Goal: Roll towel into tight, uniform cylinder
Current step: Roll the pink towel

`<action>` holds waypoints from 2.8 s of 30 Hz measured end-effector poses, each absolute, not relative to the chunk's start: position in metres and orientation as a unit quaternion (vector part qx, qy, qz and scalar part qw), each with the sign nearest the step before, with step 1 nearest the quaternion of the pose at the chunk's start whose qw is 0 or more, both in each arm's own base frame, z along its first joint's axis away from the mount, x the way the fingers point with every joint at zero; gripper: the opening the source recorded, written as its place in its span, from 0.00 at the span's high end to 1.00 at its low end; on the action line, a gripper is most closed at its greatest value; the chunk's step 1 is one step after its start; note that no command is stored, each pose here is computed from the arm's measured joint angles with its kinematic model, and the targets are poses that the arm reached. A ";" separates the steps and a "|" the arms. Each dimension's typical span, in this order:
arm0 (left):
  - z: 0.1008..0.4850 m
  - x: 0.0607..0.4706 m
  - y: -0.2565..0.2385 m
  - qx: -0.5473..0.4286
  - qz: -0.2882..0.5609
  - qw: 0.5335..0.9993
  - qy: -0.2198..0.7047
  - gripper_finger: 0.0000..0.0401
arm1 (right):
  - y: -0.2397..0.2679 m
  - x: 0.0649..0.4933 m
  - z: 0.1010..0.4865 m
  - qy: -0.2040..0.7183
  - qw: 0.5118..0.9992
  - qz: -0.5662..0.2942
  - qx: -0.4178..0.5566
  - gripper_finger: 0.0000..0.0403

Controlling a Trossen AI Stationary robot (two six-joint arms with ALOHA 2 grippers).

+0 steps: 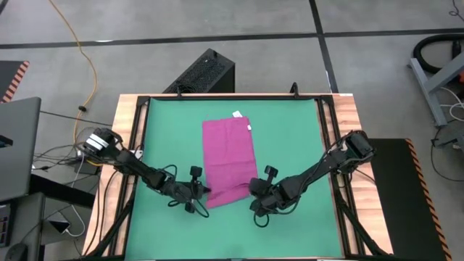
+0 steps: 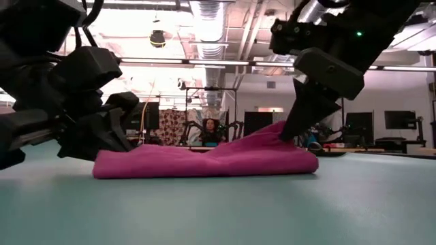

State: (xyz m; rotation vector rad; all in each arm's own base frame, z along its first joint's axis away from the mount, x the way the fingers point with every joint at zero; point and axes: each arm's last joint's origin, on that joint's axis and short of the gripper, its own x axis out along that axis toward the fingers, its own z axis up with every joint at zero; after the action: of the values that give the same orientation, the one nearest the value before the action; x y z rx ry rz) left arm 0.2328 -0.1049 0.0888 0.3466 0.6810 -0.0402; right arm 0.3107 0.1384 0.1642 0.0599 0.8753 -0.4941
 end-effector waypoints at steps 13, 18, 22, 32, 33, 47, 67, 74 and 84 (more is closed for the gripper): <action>0.088 0.230 -0.104 0.156 -0.016 0.925 0.346 1.00 | 0.136 0.307 0.163 0.422 0.867 -0.264 0.044 0.99; 0.088 0.230 -0.104 0.135 -0.010 0.928 0.346 1.00 | 0.133 0.306 0.155 0.454 0.853 -0.245 0.070 0.99; 0.088 0.230 -0.105 0.134 -0.010 0.929 0.346 1.00 | 0.129 0.302 0.148 0.461 0.846 -0.254 0.079 0.99; 0.088 0.230 -0.105 0.142 -0.013 0.927 0.346 1.00 | 0.132 0.301 0.149 0.460 0.849 -0.249 0.072 0.99; 0.088 0.230 -0.105 0.143 -0.013 0.928 0.345 1.00 | 0.132 0.302 0.149 0.459 0.851 -0.246 0.069 0.99; 0.093 0.238 -0.109 0.169 -0.017 0.917 0.361 1.00 | 0.133 0.305 0.150 0.455 0.859 -0.227 0.058 0.98; 0.162 0.238 -0.139 0.206 0.031 0.899 0.385 1.00 | 0.137 0.313 0.153 0.436 0.878 -0.190 0.050 0.98; 0.161 0.235 -0.137 0.231 0.068 0.892 0.382 1.00 | 0.144 0.319 0.158 0.411 0.901 -0.140 0.013 0.98; 0.138 0.228 -0.131 0.242 0.020 0.914 0.325 1.00 | 0.144 0.319 0.158 0.414 0.899 -0.139 0.023 0.98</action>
State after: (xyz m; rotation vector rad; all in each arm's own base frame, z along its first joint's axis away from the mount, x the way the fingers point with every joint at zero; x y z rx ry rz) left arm 0.2282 -0.1305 0.1379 0.4978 0.6686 0.0414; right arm 0.3193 0.1436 0.1578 0.0477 0.8572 -0.2873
